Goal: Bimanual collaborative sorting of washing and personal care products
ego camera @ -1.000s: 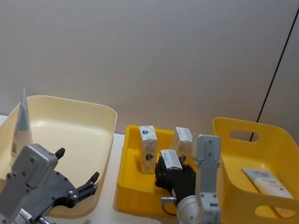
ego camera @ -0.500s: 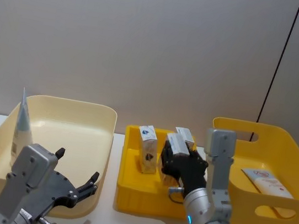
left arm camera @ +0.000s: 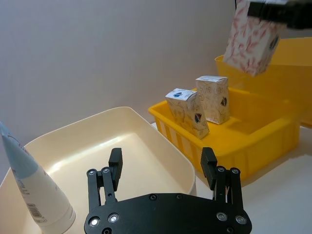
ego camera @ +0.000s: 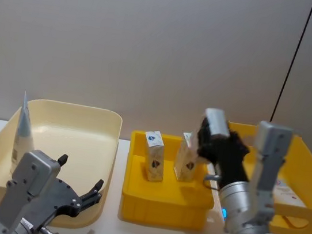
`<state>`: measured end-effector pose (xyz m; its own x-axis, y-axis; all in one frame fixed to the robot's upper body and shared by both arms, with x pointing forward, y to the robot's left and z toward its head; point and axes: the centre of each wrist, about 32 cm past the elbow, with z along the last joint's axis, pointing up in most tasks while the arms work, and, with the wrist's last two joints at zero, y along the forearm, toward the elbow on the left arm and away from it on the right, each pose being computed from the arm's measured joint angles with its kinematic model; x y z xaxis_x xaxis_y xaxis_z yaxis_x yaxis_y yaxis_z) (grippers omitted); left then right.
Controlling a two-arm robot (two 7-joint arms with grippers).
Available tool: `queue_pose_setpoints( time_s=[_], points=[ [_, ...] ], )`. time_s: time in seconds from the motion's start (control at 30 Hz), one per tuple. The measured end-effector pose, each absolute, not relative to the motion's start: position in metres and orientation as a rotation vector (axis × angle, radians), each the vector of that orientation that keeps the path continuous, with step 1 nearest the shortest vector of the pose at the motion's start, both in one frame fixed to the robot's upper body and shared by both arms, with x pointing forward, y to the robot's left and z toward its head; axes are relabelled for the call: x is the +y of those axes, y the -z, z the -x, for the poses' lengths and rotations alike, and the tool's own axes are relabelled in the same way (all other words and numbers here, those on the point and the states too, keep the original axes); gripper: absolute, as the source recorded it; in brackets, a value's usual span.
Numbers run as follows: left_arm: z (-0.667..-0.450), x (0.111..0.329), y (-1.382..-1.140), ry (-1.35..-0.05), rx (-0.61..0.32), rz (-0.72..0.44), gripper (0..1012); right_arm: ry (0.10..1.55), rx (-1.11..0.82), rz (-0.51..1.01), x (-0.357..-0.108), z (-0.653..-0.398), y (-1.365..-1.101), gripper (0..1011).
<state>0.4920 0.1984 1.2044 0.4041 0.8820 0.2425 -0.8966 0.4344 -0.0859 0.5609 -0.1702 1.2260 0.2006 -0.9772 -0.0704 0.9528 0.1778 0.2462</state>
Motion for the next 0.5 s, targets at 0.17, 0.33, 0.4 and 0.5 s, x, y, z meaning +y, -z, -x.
queue_pose_setpoints(
  time_s=[0.17, 0.33, 0.4, 0.5],
  points=[
    [-0.492, 0.198, -1.204, -1.124, -0.268, -0.061, 1003, 1.403, -0.155, -0.32, -0.183, -0.559, -1.234, 425],
    [-0.492, 0.198, -1.204, -1.124, -0.268, -0.061, 1003, 1.458, -0.2, -0.376, -0.198, -0.556, -1.242, 425],
    [-0.492, 0.198, -1.204, -1.124, -0.268, -0.061, 1003, 1.488, -0.22, -0.394, -0.206, -0.554, -1.245, 425],
    [-0.492, 0.198, -1.204, -1.124, -0.268, -0.061, 1003, 1.526, -0.243, -0.407, -0.215, -0.552, -1.249, 425]
  ],
)
